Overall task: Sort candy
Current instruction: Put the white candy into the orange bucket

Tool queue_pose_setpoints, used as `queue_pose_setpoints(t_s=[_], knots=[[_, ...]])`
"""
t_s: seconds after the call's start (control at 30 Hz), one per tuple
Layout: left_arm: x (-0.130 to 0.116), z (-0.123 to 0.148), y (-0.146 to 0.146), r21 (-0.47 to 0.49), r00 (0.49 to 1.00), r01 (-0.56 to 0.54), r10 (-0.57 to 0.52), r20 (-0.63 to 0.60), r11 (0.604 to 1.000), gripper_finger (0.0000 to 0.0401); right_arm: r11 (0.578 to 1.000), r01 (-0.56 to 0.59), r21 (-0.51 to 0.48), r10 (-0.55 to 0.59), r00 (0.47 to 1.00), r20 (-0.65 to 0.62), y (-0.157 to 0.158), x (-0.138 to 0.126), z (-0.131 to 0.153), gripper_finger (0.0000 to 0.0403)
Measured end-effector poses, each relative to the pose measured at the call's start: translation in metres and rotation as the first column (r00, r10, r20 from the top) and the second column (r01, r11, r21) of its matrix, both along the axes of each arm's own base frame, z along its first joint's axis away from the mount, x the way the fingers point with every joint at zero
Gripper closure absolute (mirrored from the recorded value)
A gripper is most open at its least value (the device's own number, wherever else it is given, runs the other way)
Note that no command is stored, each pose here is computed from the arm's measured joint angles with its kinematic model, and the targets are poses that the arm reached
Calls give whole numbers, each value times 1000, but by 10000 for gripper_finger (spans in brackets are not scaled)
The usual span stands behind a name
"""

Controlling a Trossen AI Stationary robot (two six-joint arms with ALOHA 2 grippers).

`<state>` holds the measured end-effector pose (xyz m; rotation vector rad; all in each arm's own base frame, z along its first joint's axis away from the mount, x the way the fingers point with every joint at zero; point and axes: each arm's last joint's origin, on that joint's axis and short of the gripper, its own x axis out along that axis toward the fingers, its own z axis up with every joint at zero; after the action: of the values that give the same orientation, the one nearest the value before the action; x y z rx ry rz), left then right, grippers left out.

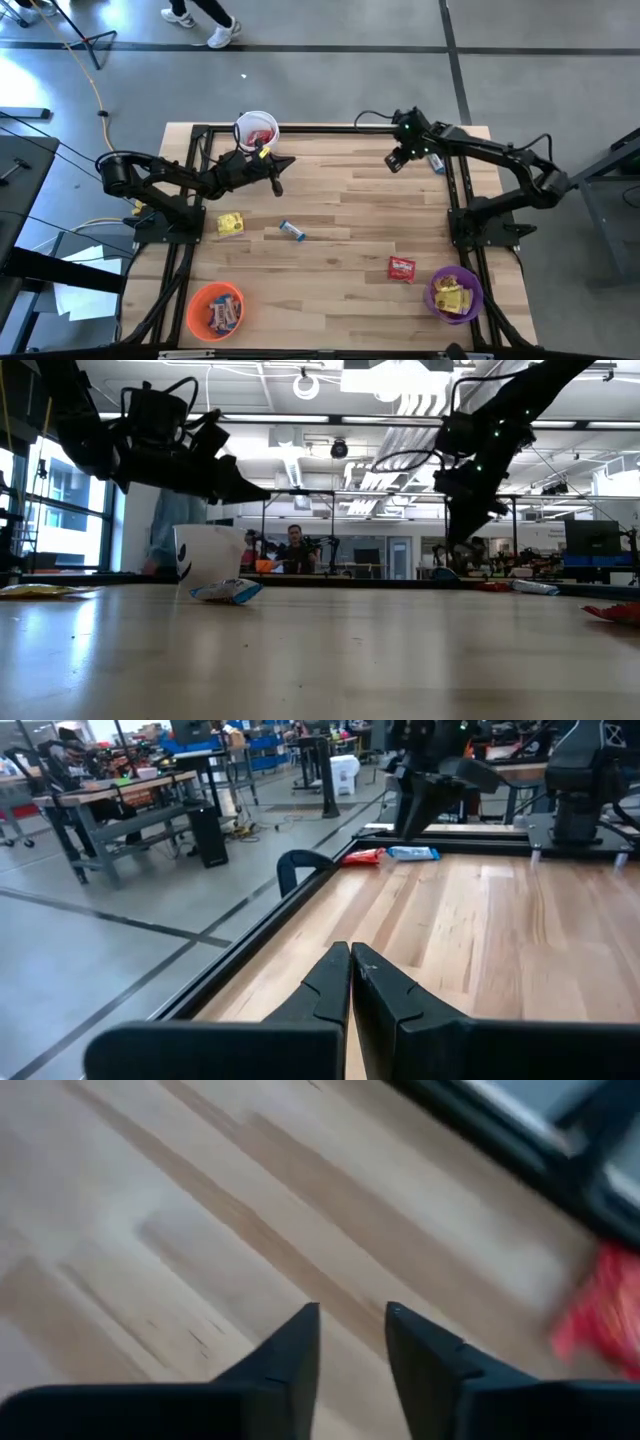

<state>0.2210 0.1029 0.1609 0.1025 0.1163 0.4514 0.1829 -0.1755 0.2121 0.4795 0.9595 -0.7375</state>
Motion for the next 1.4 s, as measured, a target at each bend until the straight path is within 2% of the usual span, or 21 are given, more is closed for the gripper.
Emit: queue_pose_setpoints(t_s=[0.1, 0.23, 0.53, 1.13, 1.4], knots=[[0, 0, 0, 0, 1000, 0, 0, -2, 1000, 401, 992, 120, 39, -116, 989, -96, 0, -11, -2, 262], [0, 0, 0, 7, 1000, 1, -1, -8, 1000, 401, 969, 248, -4, -243, 945, -218, -5, -24, -5, 232], [0, -4, 0, -6, 999, 2, -2, -40, 1000, 401, 908, 416, -41, -399, 833, -383, -30, -40, -33, 224], [-1, -6, 0, -14, 998, 1, -2, -58, 1000, 401, 885, 465, -4, -391, 738, -551, -56, -32, -63, 224], [-1, -8, 0, -23, 997, 1, -3, -76, 1000, 401, 876, 473, 93, -359, 770, -528, -61, -33, -65, 242]])
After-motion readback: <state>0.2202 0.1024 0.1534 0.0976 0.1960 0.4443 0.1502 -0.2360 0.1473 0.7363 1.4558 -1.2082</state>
